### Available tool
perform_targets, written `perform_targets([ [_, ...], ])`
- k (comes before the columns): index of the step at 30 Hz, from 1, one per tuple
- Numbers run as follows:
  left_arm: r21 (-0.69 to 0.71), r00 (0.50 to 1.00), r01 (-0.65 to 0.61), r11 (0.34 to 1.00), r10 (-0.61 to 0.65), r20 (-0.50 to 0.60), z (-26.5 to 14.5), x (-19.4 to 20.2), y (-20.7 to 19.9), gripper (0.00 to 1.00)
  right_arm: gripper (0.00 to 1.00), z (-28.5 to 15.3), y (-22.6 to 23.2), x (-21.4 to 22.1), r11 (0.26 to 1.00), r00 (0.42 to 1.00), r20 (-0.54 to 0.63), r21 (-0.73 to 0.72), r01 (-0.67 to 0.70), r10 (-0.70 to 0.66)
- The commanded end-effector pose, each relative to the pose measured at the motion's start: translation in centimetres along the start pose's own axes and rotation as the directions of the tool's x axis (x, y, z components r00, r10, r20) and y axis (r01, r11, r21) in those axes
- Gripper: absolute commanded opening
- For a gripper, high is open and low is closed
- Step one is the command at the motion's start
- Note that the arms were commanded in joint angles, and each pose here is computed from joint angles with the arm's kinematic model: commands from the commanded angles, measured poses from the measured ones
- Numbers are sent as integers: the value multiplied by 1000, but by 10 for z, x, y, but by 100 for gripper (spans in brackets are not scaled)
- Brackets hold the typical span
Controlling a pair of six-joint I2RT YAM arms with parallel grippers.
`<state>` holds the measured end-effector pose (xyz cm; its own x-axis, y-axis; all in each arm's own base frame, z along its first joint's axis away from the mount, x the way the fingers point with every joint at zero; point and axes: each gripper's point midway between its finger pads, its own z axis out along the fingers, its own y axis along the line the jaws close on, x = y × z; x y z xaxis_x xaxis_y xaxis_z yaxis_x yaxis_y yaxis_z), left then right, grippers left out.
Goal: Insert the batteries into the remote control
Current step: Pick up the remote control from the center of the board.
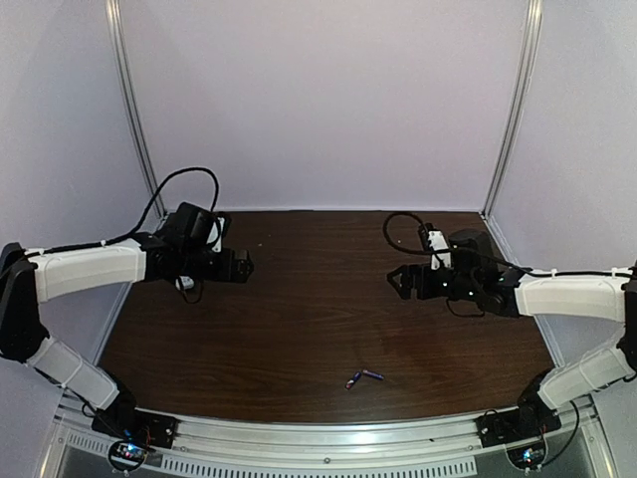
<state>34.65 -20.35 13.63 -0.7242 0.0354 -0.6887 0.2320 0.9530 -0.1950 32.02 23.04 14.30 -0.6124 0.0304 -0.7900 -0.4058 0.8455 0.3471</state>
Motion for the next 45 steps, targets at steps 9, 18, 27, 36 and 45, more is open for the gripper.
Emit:
perform_targets([
  [9, -445, 972, 220, 868, -235, 22, 1, -30, 163, 98, 100, -19, 8, -27, 998, 996, 67, 7, 67, -67],
  [18, -516, 967, 191, 835, -250, -47, 36, -16, 192, 92, 100, -22, 36, -19, 980, 992, 44, -158, 120, -115],
  [27, -511, 949, 206, 835, -298, -104, 63, 9, 206, 87, 100, -21, 39, -20, 976, 992, 43, -177, 123, -117],
  [36, -493, 936, 215, 843, -322, -142, 84, 25, 210, 74, 100, -18, 39, -23, 977, 992, 41, -175, 125, -119],
  [45, -449, 924, 250, 858, -350, -156, 94, 29, 211, 40, 100, -16, 43, -31, 975, 992, 39, -180, 127, -122],
])
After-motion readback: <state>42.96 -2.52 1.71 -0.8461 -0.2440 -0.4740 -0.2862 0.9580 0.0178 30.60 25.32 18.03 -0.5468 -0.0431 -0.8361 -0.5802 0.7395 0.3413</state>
